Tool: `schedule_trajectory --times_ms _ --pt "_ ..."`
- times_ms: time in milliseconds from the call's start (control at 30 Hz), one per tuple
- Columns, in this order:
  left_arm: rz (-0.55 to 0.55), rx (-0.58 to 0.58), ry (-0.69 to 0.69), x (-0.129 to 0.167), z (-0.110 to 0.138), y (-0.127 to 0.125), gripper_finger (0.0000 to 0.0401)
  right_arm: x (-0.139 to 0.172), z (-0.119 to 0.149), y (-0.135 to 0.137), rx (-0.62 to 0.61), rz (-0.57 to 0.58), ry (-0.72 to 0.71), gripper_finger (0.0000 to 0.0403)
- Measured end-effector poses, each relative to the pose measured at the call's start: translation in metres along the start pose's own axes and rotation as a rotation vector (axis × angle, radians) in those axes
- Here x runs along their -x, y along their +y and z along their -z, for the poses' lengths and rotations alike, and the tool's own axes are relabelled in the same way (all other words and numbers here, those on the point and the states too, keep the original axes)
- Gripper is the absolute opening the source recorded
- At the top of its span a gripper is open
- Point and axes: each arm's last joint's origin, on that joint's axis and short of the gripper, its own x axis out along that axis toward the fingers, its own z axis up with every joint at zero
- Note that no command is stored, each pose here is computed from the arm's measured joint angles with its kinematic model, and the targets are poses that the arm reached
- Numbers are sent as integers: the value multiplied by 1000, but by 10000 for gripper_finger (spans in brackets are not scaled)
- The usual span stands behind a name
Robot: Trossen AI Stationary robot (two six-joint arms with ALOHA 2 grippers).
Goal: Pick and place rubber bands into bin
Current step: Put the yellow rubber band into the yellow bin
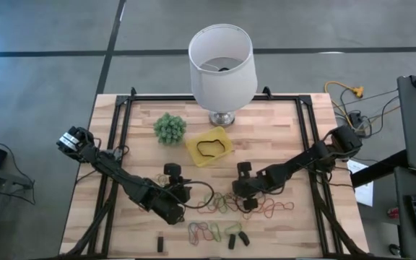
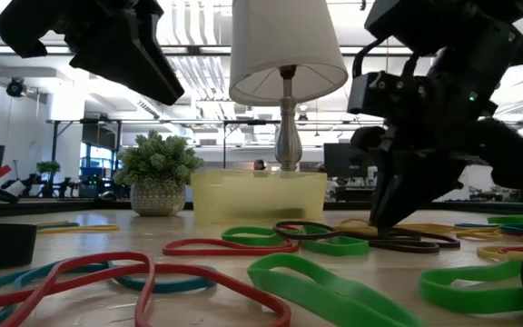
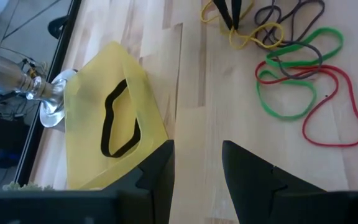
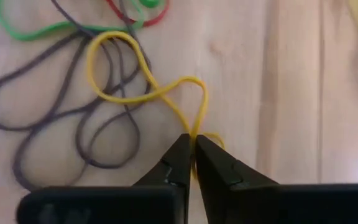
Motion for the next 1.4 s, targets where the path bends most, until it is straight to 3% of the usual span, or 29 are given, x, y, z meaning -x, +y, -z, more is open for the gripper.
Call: schedule_trajectory --times_ms 167,467,600,767,967,1400 --pt "-1 0 3 0 1 0 118 12 -7 -1 3 56 -55 9" --pt "-2 -2 9 0 2 0 118 50 -31 -3 -8 -15 -183 9" --pt "-2 -5 12 -1 3 0 118 60 -25 -6 -66 -7 -42 9" --pt "0 3 11 -1 3 0 118 59 4 -14 -179 178 198 9" --pt "0 16 11 -1 3 0 118 50 18 -14 -266 209 198 12" --pt "-1 18 13 -1 4 0 118 49 17 -13 -168 202 174 137"
